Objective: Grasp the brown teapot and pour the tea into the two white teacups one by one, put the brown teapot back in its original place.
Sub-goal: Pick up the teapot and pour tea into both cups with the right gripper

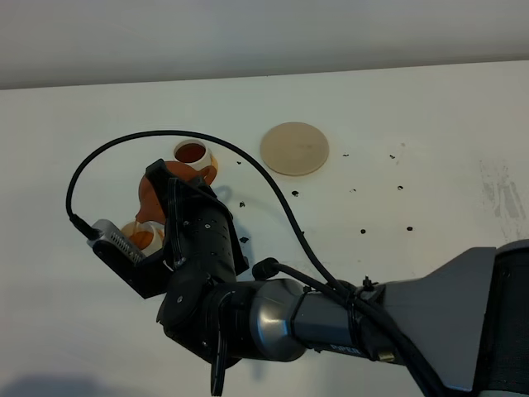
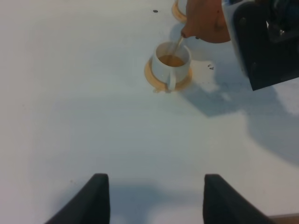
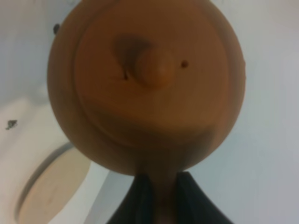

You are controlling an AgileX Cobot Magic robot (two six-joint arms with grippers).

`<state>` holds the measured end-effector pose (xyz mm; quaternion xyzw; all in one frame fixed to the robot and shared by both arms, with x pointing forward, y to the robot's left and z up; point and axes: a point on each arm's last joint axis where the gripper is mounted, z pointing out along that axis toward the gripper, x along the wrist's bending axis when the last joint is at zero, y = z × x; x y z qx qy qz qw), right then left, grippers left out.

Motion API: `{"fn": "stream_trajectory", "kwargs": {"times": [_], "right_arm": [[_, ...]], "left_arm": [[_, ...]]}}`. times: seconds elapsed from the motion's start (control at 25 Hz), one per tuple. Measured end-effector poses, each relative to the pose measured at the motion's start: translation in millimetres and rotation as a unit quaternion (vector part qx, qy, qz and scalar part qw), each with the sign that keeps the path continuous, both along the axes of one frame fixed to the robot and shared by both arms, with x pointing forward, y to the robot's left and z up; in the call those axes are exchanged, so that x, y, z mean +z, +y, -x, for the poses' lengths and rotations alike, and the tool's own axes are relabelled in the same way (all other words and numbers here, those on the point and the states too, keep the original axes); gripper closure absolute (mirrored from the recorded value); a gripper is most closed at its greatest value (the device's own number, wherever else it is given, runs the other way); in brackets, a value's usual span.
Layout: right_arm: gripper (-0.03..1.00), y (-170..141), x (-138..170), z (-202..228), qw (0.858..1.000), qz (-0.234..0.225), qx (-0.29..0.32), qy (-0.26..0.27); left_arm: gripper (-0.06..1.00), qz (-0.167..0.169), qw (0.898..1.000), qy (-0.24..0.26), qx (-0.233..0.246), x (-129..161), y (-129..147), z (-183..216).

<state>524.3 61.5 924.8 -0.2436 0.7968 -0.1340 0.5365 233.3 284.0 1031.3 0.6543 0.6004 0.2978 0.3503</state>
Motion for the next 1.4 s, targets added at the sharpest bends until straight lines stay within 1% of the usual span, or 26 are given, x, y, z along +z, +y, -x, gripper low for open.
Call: {"fn": "stream_trajectory", "kwargs": {"times": [0.08,0.48,0.68,1.4], "right_arm": [[0.86,-0.3,0.2,-0.1,1.000,0.007,0.001,-0.002],[0.86,-1.4,2.5,-1.2,1.000,0.015,-0.002,-0.016],[0.86,-1.9,2.7,-1.6,1.000,0.015,-0.004,-0.017],[0.86,-2.7,3.8,-2.1,0.999,0.039,0.001,-0.024]], "left_arm": [[0.51,0.000,1.000,0.000,0.000,0.0,0.0,0.0],[0.51,0.000,1.000,0.000,0.000,0.0,0.0,0.0],[0.51,0.000,1.000,0.000,0.000,0.0,0.0,0.0],[0.51,0.000,1.000,0.000,0.000,0.0,0.0,0.0]]}}
